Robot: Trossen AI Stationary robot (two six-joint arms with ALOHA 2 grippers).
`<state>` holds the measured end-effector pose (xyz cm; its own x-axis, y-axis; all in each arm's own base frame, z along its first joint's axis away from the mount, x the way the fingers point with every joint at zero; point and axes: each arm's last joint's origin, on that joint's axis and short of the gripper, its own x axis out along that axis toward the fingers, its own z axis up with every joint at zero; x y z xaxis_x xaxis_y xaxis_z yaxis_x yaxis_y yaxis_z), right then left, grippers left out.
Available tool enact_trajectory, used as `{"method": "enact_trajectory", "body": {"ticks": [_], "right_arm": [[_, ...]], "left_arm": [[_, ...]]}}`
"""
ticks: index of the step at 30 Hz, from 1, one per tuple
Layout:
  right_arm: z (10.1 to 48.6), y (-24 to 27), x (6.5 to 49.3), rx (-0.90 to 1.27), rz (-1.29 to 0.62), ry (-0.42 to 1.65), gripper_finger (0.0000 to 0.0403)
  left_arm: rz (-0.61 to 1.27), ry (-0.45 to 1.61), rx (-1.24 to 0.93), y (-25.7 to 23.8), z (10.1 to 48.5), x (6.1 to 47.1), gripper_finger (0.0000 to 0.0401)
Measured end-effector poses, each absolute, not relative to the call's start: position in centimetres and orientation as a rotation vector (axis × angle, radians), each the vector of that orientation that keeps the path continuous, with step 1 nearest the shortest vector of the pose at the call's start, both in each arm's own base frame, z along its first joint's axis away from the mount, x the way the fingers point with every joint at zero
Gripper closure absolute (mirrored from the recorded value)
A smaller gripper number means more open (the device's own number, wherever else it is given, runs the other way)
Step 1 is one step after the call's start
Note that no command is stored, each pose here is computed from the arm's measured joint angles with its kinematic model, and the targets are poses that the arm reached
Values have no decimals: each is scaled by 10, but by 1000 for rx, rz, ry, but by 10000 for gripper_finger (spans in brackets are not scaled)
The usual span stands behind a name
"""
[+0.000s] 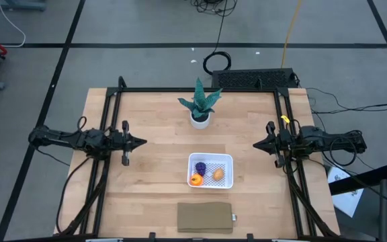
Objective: Pick and placing Produce into tupperware
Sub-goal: Return to Home Position
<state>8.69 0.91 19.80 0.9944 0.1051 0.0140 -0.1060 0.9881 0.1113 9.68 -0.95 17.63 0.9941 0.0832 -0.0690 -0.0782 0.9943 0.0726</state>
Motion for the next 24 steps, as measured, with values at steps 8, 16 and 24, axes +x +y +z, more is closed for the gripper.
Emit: {"method": "enact_trajectory", "body": {"ticks": [8, 16, 24], "right_arm": [[198, 9, 87, 112, 106, -8, 403], [198, 9, 87, 112, 106, -8, 403], [198, 9, 87, 112, 106, -8, 403]], "left_arm": [[81, 72, 70, -9, 176, 97, 385], [81, 72, 70, -9, 176, 97, 384], [81, 72, 70, -9, 176, 97, 384]]}}
